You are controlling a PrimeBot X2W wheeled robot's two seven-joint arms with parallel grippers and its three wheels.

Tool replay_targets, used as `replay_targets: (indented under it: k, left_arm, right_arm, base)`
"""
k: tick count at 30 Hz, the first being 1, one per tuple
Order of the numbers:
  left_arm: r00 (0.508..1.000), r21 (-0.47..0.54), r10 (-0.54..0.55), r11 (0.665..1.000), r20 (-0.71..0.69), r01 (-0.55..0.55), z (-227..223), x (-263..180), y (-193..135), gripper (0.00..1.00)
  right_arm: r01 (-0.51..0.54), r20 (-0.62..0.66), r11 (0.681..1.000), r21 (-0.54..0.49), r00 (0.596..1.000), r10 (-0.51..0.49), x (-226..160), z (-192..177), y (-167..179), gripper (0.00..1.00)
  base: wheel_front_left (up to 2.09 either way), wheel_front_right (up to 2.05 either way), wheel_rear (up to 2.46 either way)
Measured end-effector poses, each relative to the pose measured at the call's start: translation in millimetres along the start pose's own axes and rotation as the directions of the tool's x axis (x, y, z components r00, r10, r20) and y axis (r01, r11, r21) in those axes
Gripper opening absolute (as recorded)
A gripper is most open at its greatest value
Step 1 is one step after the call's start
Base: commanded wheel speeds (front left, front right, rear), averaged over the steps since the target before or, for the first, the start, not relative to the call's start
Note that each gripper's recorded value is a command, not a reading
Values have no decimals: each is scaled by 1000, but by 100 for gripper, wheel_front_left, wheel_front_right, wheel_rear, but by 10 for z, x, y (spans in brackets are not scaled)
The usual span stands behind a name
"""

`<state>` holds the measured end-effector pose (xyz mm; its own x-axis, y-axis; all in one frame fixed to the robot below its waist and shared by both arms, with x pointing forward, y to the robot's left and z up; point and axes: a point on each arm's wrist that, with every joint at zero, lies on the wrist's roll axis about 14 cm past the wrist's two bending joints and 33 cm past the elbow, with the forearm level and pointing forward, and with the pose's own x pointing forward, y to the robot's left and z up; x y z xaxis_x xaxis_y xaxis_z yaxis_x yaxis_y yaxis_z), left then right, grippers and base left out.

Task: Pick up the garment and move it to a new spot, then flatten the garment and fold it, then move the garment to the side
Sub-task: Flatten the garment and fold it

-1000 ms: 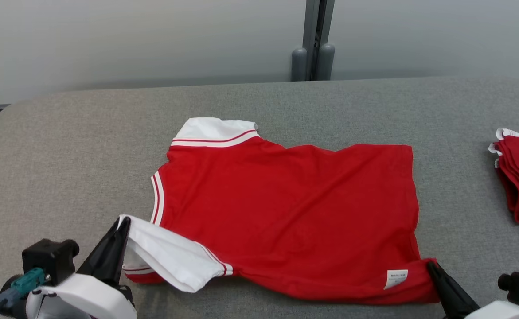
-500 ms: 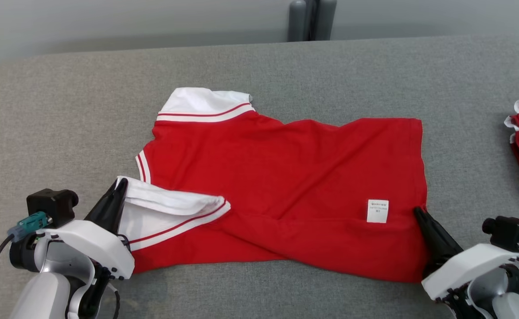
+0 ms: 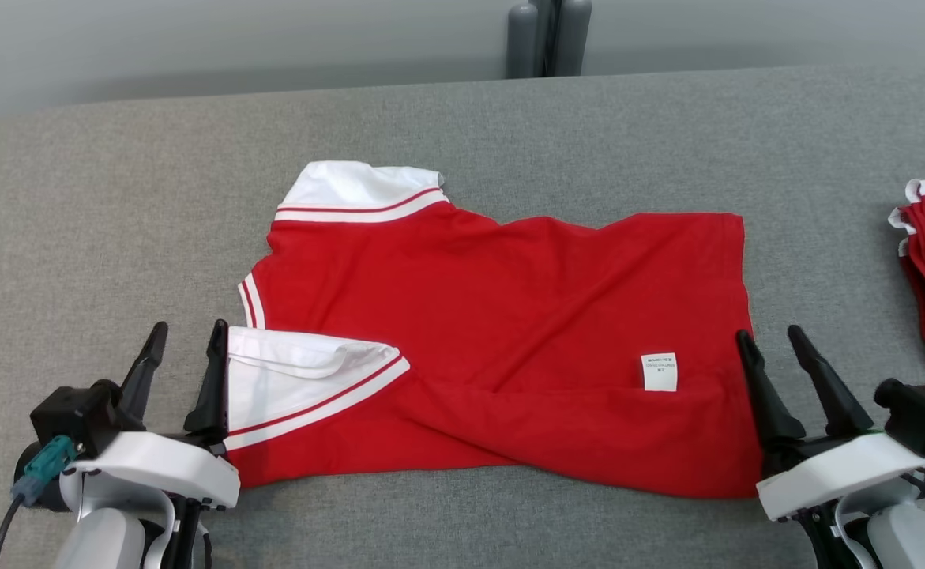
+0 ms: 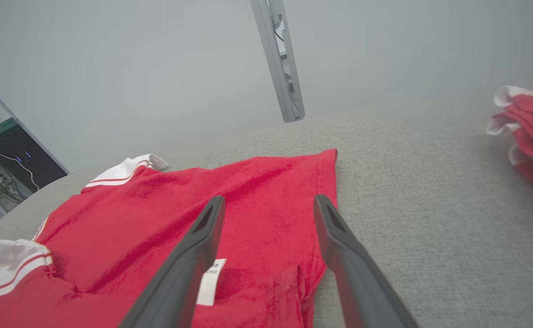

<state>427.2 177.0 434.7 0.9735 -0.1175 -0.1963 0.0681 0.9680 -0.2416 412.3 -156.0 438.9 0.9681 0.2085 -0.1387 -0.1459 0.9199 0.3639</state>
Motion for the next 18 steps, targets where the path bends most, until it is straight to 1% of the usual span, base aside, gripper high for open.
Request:
replay_targets:
  k: [4,5,6,8,11,14,18]
  left_arm:
    - [994,37,34,999,102,-38,161,-95,18,100]
    - [992,46,38,998,123,-44,209,-118,13,100]
    - [988,48,43,998,146,-51,264,-145,10,100]
    - [983,66,49,996,175,-61,334,-211,-2,100]
    - [980,93,55,993,193,-74,361,-343,-5,100]
    - [979,114,51,991,195,-74,346,-467,-19,100]
    - [982,113,63,990,177,-83,253,-632,-10,100]
  right_arm:
    - [22,100,996,-83,995,-14,-94,248,-38,100]
    - [31,126,996,-87,992,-20,-128,305,-32,100]
    - [33,137,993,-113,990,-18,-166,330,-13,100]
    - [52,163,990,-131,986,-30,-258,381,-8,100]
    - [82,189,983,-164,981,-50,-414,424,-12,100]
    - [104,201,980,-170,977,-69,-568,421,-10,100]
    - [130,193,978,-165,976,-97,-755,347,-18,100]
  base:
    - [0,0,0]
    - [0,0,0]
    - [0,0,0]
    - [0,0,0]
    - [0,0,0]
    - [0,0,0]
    - [0,0,0]
